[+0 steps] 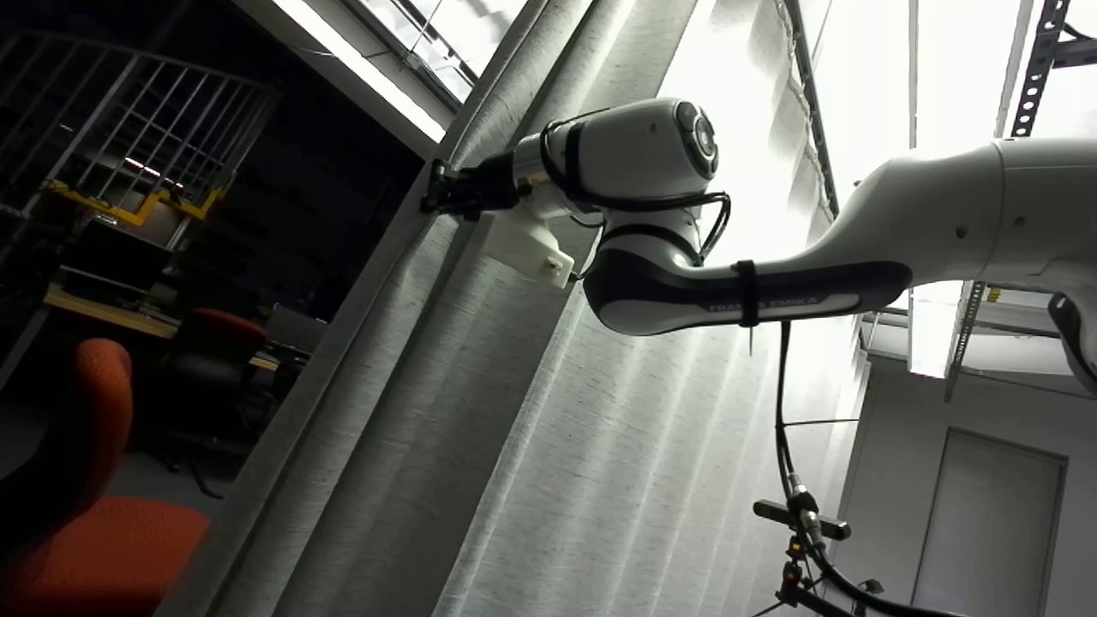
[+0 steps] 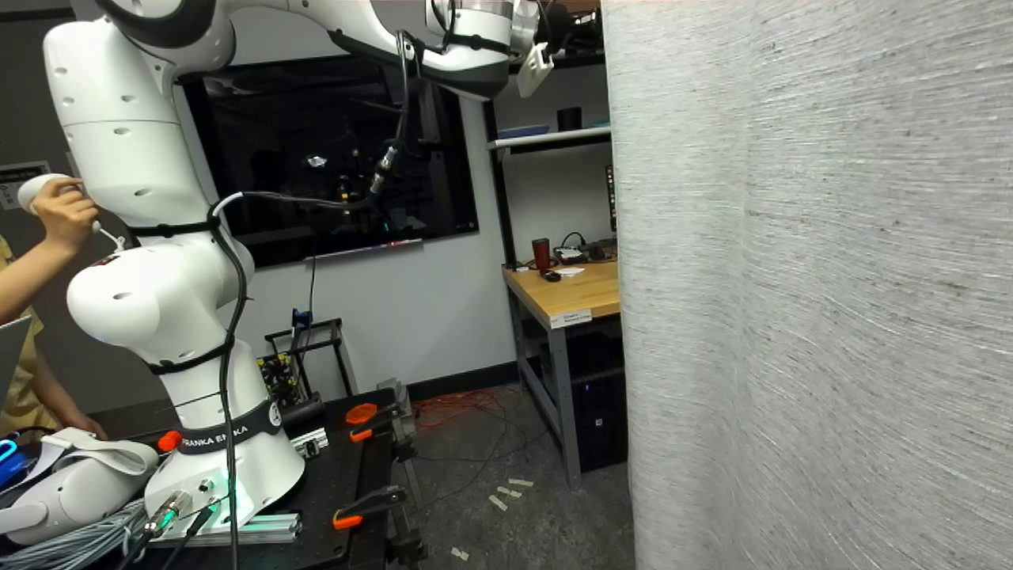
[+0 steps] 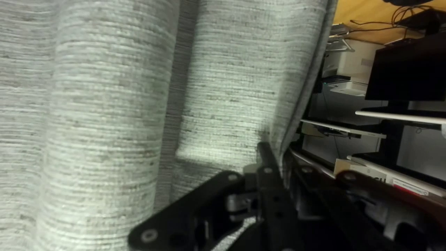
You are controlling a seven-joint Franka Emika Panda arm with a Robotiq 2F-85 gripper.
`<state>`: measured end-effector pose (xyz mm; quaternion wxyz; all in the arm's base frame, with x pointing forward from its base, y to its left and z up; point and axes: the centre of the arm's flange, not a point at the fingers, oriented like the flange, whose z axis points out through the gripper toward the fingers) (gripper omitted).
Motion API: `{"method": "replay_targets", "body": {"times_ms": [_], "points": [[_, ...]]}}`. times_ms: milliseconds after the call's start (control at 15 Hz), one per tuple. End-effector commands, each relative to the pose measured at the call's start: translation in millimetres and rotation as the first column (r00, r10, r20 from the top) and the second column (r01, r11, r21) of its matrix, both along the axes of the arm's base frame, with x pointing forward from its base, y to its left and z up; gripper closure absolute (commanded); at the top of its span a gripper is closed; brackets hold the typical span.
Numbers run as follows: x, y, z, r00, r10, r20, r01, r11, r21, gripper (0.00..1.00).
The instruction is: Open the curtain from left to right
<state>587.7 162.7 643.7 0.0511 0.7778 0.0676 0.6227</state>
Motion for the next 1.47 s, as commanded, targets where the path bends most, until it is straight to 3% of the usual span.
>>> {"method": "replay_targets", "body": {"times_ms": [0,267,600,667,1000,1400], "points": [[-6.0,8.2,5.8,0.999,-0.047,-0.005,0.047,0.999,-0.003,1.00],[-8.8,11.6,8.4,0.995,-0.078,-0.060,0.076,0.997,-0.026,0.99],[-11.1,13.6,12.8,0.992,-0.110,-0.064,0.106,0.992,-0.074,0.99],[7.2,-35.6,25.5,0.995,-0.089,-0.051,0.085,0.994,-0.071,0.99],[24.1,-151.8,59.9,0.975,-0.205,-0.088,0.196,0.976,-0.094,0.99],[11.5,-287.2,114.9,0.932,-0.360,-0.048,0.351,0.926,-0.138,0.99]]}}
